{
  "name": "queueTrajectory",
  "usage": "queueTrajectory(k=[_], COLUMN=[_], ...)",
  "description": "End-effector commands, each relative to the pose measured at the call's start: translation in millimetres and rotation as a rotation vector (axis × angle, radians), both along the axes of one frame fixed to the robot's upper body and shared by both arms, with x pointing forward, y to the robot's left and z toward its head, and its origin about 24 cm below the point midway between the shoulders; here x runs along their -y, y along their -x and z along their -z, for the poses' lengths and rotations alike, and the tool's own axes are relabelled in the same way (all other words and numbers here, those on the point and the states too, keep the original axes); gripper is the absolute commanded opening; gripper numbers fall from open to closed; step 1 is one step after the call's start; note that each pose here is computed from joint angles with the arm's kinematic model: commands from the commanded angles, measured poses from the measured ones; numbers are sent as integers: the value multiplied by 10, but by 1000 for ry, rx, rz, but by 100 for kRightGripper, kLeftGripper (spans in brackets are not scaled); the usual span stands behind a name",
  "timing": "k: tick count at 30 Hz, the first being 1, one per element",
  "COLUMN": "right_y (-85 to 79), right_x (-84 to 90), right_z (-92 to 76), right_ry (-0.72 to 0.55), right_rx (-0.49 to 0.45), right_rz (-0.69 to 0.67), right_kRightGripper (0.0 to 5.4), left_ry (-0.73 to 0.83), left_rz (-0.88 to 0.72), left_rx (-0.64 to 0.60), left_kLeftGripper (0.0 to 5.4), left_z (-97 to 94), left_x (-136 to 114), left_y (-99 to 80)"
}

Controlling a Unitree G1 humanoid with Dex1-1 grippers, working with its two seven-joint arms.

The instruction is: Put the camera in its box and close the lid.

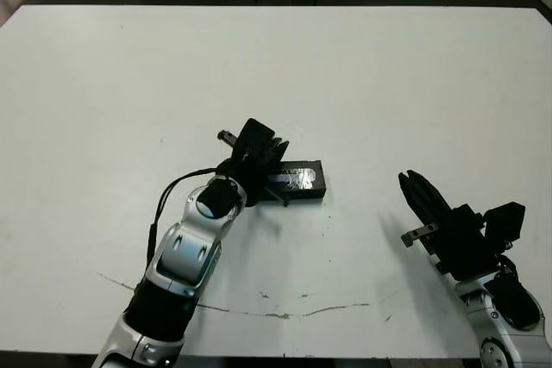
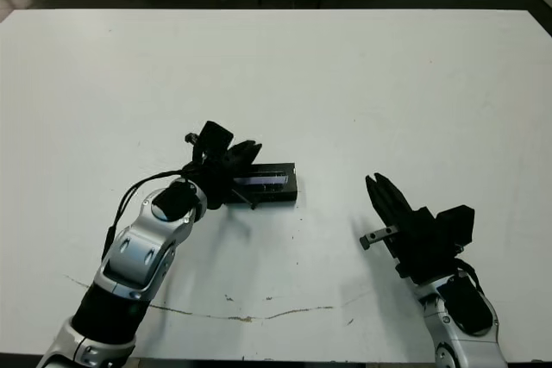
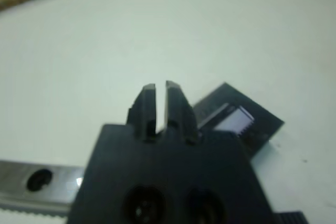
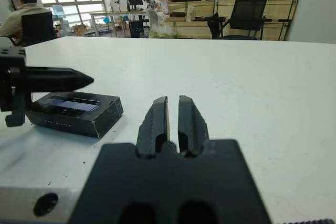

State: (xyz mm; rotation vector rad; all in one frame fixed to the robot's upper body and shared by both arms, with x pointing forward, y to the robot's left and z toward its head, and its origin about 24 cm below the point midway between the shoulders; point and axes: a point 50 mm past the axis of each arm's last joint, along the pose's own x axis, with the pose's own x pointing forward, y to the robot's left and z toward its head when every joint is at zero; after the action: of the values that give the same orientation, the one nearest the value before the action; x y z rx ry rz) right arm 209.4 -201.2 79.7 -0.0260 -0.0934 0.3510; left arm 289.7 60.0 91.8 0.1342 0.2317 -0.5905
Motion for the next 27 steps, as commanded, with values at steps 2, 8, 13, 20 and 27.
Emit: queueTrajectory(k=[2, 8, 13, 20, 27], right_y=[26, 34, 61, 73, 62], right_x=[19, 26, 21, 12, 34], right_z=[48, 47, 19, 2, 43], right_ry=[9, 28, 41, 48, 26], right_rx=[-52, -53, -66, -84, -58], right_rz=[8, -2, 13, 21, 3], right_kRightGripper=[0, 0, 0, 0, 0], left_ry=[92, 201, 216, 137, 105], left_rz=[-18, -23, -41, -68, -156], left_rx=[-178, -286, -360, -410, -417], left_kLeftGripper=[2, 2, 2, 2, 2], left_z=[172, 206, 332, 566, 650], left_x=[-4, 73, 101, 96, -14], left_y=[125, 282, 334, 326, 228])
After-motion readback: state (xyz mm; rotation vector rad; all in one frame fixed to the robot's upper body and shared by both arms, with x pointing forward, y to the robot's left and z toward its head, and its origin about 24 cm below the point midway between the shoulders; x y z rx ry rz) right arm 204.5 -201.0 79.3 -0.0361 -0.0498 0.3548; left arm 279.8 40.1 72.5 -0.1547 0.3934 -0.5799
